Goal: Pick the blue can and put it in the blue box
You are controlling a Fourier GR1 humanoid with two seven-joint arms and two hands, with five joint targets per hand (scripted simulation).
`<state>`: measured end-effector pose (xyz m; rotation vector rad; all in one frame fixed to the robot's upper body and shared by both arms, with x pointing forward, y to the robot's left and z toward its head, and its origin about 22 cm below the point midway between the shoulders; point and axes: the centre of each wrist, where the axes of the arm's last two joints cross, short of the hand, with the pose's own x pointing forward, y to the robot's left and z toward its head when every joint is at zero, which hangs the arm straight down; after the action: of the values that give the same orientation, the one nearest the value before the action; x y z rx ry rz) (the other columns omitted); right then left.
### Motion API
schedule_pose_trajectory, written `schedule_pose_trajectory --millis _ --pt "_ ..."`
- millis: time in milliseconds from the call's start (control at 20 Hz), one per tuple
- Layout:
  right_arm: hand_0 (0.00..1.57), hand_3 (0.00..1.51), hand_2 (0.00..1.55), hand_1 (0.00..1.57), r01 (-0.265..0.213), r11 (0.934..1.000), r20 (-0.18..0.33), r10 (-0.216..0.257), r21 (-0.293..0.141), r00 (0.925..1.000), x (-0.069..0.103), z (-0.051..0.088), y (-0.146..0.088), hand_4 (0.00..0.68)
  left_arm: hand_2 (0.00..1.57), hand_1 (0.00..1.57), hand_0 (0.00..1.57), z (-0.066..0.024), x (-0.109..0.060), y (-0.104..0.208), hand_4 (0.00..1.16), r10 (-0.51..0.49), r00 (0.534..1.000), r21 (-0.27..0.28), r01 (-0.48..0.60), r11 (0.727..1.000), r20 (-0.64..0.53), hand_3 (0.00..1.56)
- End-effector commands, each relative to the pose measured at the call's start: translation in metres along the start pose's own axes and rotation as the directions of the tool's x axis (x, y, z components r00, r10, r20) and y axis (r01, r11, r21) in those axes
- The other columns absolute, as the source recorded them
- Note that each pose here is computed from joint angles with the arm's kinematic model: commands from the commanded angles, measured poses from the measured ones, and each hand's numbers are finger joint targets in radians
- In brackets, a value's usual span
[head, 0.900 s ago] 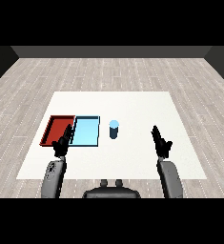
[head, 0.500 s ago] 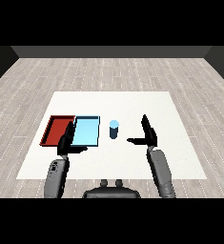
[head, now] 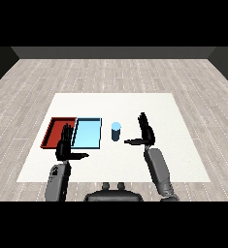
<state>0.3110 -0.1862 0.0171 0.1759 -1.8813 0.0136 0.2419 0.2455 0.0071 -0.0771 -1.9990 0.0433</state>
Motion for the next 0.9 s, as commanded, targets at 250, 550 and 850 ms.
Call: schedule_pose_trajectory --millis 250,550,850 --pt "0.0 0.0 0.0 0.0 0.024 0.9997 -0.014 -0.024 -0.004 0.9996 -0.009 -0.017 -0.011 0.0 0.0 0.0 0.0 -0.0123 -0.009 -0.002 0.0 0.024 1.0 0.01 -0.024 1.0 0.005 0.0" --pt "0.0 0.0 0.0 0.0 0.069 0.9974 -0.055 -0.07 -0.018 0.996 -0.022 -0.01 -0.009 0.0 0.0 0.0 0.0 0.0062 -0.011 -0.008 0.0 0.014 1.0 -0.002 -0.014 1.0 0.018 0.0" --pt "0.0 0.0 0.0 0.0 0.092 0.9955 -0.095 -0.093 -0.025 0.9911 -0.042 -0.022 0.002 0.0 0.0 0.0 0.0 -0.0012 -0.006 0.015 0.0 0.042 0.999 0.018 -0.042 0.999 0.008 0.0"
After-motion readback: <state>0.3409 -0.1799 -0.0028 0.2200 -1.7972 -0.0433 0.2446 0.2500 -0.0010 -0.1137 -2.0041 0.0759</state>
